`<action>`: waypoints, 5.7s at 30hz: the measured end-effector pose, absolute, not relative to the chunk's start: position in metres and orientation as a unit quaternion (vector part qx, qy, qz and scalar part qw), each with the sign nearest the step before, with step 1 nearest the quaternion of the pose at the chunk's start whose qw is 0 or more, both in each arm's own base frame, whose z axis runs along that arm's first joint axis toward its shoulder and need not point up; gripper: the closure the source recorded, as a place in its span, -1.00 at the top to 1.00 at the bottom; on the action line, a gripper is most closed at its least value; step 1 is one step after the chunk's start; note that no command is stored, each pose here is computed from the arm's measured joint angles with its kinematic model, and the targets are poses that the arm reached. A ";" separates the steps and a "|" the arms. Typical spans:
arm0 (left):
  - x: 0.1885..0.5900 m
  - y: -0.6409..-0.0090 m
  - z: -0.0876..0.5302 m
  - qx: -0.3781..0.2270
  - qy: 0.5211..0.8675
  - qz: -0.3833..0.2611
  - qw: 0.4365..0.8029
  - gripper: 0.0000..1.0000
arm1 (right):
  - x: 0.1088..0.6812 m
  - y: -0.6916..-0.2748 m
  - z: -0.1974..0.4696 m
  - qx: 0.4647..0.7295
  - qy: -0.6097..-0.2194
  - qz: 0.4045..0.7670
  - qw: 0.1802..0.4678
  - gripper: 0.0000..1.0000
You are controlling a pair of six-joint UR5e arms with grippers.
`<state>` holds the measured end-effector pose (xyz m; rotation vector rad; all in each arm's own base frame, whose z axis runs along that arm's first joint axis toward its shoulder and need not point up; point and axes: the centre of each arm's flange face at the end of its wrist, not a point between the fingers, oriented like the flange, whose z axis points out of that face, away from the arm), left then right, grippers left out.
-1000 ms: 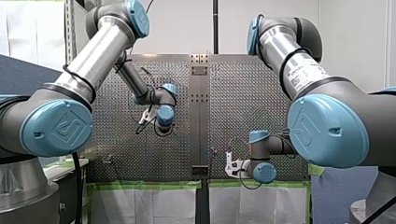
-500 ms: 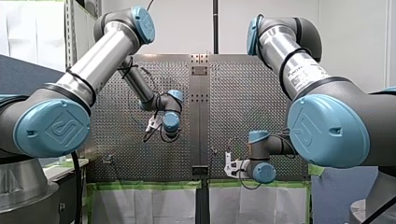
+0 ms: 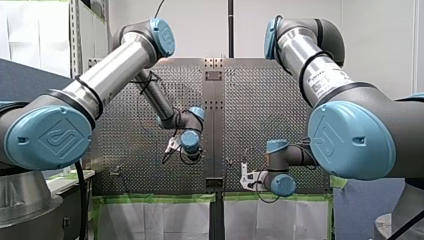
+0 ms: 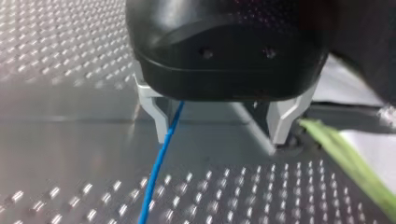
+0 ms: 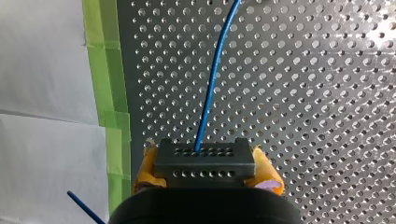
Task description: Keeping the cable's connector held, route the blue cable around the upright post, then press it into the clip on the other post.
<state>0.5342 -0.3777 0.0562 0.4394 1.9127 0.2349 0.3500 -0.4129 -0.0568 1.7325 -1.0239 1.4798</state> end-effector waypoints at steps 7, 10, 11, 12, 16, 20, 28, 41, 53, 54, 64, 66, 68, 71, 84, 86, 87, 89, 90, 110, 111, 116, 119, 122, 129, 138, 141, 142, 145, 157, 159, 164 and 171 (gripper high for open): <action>0.523 -0.396 0.048 0.206 0.808 0.065 0.549 1.00 | 0.351 -0.412 -0.057 0.659 -0.388 0.563 0.313 -1.00; 0.518 -0.405 0.048 0.215 0.806 0.051 0.549 1.00 | 0.351 -0.412 -0.057 0.660 -0.387 0.564 0.311 -1.00; 0.516 -0.408 0.048 0.217 0.806 0.045 0.549 1.00 | 0.351 -0.412 -0.057 0.660 -0.387 0.564 0.311 -1.00; 0.514 -0.410 0.048 0.218 0.806 0.042 0.549 1.00 | 0.351 -0.412 -0.057 0.660 -0.387 0.564 0.311 -1.00; 0.510 -0.416 0.047 0.220 0.805 0.033 0.550 1.00 | 0.352 -0.412 -0.057 0.661 -0.387 0.564 0.310 -1.00; 0.506 -0.421 0.047 0.223 0.804 0.029 0.550 1.00 | 0.351 -0.411 -0.057 0.661 -0.387 0.564 0.310 -1.00; 0.497 -0.434 0.047 0.239 0.800 0.010 0.550 1.00 | 0.351 -0.412 -0.057 0.660 -0.386 0.565 0.309 -1.00; 0.482 -0.453 0.046 0.273 0.794 -0.031 0.542 1.00 | 0.352 -0.413 -0.057 0.660 -0.385 0.567 0.308 -1.00; 0.476 -0.464 0.047 0.287 0.785 -0.049 0.547 1.00 | 0.354 -0.413 -0.056 0.662 -0.380 0.570 0.302 -1.00; 0.477 -0.465 0.048 0.288 0.783 -0.051 0.549 1.00 | 0.354 -0.413 -0.056 0.662 -0.380 0.570 0.302 -1.00; 0.476 -0.468 0.048 0.291 0.780 -0.058 0.551 1.00 | 0.355 -0.414 -0.056 0.663 -0.380 0.571 0.302 -1.00; 0.476 -0.467 0.048 0.288 0.781 -0.056 0.551 1.00 | 0.355 -0.414 -0.056 0.663 -0.379 0.571 0.302 -1.00; 0.476 -0.466 0.048 0.284 0.783 -0.054 0.551 1.00 | 0.355 -0.414 -0.056 0.663 -0.379 0.570 0.302 -1.00; 0.477 -0.466 0.048 0.281 0.783 -0.054 0.552 1.00 | 0.355 -0.414 -0.056 0.663 -0.379 0.570 0.302 -1.00; 0.477 -0.466 0.048 0.271 0.786 -0.058 0.552 -0.96 | 0.353 -0.415 -0.056 0.663 -0.380 0.569 0.304 -1.00; 0.477 -0.466 0.048 0.269 0.787 -0.060 0.552 -0.96 | 0.353 -0.415 -0.056 0.663 -0.381 0.569 0.304 -1.00; 0.477 -0.466 0.048 0.268 0.787 -0.060 0.552 -0.96 | 0.352 -0.416 -0.056 0.663 -0.381 0.569 0.304 -1.00; 0.477 -0.466 0.048 0.264 0.787 -0.064 0.554 -0.96 | 0.352 -0.416 -0.056 0.662 -0.381 0.569 0.304 -1.00; 0.478 -0.466 0.048 0.262 0.787 -0.065 0.554 -0.96 | 0.352 -0.416 -0.056 0.662 -0.382 0.569 0.304 -1.00; 0.481 -0.462 0.009 0.231 0.795 -0.076 0.555 -0.96 | 0.354 -0.438 -0.049 0.650 -0.381 0.579 0.311 -1.00; 0.482 -0.462 0.008 0.230 0.794 -0.076 0.557 -0.96 | 0.354 -0.440 -0.048 0.649 -0.381 0.580 0.312 -1.00; 0.486 -0.463 0.008 0.222 0.789 -0.080 0.568 -0.96 | 0.356 -0.448 -0.045 0.645 -0.378 0.585 0.315 -1.00; 0.489 -0.462 0.008 0.217 0.786 -0.082 0.573 -0.96 | 0.358 -0.454 -0.042 0.642 -0.375 0.589 0.316 -1.00; 0.492 -0.461 0.009 0.210 0.785 -0.080 0.577 -0.96 | 0.359 -0.457 -0.041 0.642 -0.371 0.593 0.315 -1.00; 0.497 -0.458 0.011 0.201 0.782 -0.079 0.585 -0.96 | 0.364 -0.467 -0.046 0.648 -0.367 0.594 0.305 -1.00; 0.503 -0.451 0.011 0.181 0.783 -0.071 0.590 -0.96 | 0.361 -0.481 -0.047 0.659 -0.377 0.578 0.300 -1.00; 0.503 -0.450 0.006 0.174 0.786 -0.071 0.588 -0.96 | 0.357 -0.485 -0.047 0.658 -0.379 0.576 0.302 -1.00; 0.503 -0.449 0.003 0.172 0.787 -0.072 0.588 -0.96 | 0.356 -0.486 -0.047 0.658 -0.380 0.575 0.303 -1.00; 0.504 -0.446 -0.008 0.166 0.790 -0.075 0.585 -0.96 | 0.352 -0.489 -0.048 0.656 -0.381 0.575 0.307 -1.00; 0.519 -0.438 -0.012 0.145 0.782 -0.092 0.600 -0.96 | 0.343 -0.511 -0.043 0.647 -0.379 0.581 0.318 -1.00; 0.521 -0.437 -0.012 0.142 0.781 -0.099 0.599 -0.96 | 0.341 -0.513 -0.042 0.646 -0.378 0.581 0.320 -1.00; 0.524 -0.434 -0.013 0.143 0.781 -0.115 0.597 -0.96 | 0.338 -0.518 -0.041 0.644 -0.378 0.581 0.323 -1.00; 0.524 -0.430 -0.025 0.133 0.790 -0.134 0.583 -0.96 | 0.334 -0.523 -0.040 0.642 -0.380 0.581 0.327 -1.00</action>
